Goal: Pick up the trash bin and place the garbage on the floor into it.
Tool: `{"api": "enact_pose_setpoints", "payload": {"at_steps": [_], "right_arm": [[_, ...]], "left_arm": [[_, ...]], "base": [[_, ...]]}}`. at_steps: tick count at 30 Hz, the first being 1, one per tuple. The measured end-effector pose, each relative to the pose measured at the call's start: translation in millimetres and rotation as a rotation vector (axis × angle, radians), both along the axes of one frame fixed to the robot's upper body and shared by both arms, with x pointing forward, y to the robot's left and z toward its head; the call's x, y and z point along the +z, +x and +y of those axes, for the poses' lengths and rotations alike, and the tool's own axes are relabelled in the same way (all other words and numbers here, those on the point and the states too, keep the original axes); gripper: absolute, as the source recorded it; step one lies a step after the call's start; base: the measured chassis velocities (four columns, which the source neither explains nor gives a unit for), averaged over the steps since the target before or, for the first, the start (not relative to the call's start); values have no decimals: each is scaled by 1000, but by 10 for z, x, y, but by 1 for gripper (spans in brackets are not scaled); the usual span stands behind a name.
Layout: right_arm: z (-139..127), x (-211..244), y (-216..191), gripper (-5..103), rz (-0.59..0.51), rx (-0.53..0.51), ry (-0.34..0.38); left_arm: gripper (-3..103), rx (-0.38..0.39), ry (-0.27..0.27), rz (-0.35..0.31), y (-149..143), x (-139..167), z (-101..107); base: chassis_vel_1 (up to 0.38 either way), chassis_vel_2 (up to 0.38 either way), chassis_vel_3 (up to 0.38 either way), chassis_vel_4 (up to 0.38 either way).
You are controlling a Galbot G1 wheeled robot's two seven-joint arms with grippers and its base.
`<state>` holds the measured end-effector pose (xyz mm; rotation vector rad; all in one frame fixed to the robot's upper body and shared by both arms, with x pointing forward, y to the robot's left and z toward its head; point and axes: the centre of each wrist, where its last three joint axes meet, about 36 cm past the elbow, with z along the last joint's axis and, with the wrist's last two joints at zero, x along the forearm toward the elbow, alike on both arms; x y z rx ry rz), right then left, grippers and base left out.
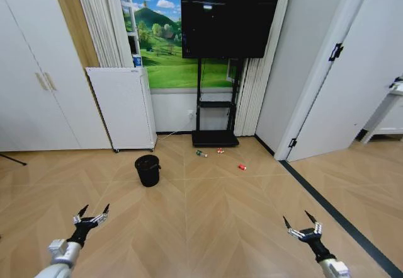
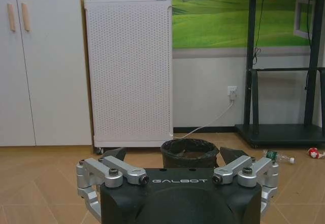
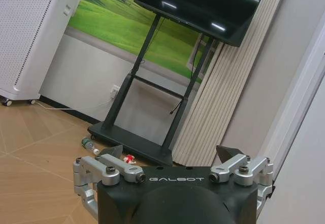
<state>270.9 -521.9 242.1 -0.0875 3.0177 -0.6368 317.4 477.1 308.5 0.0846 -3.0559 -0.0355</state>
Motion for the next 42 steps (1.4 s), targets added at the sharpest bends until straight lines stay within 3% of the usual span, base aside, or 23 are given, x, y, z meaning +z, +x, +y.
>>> {"api": "enact_pose_setpoints", "payload": {"at_steps": [42], "right_arm": [[73,-93,61,100,5,16,13]], "left_arm": [[100,3,-16,13,12,-122,-83]], "base": [[-182,178,177,-179]]}}
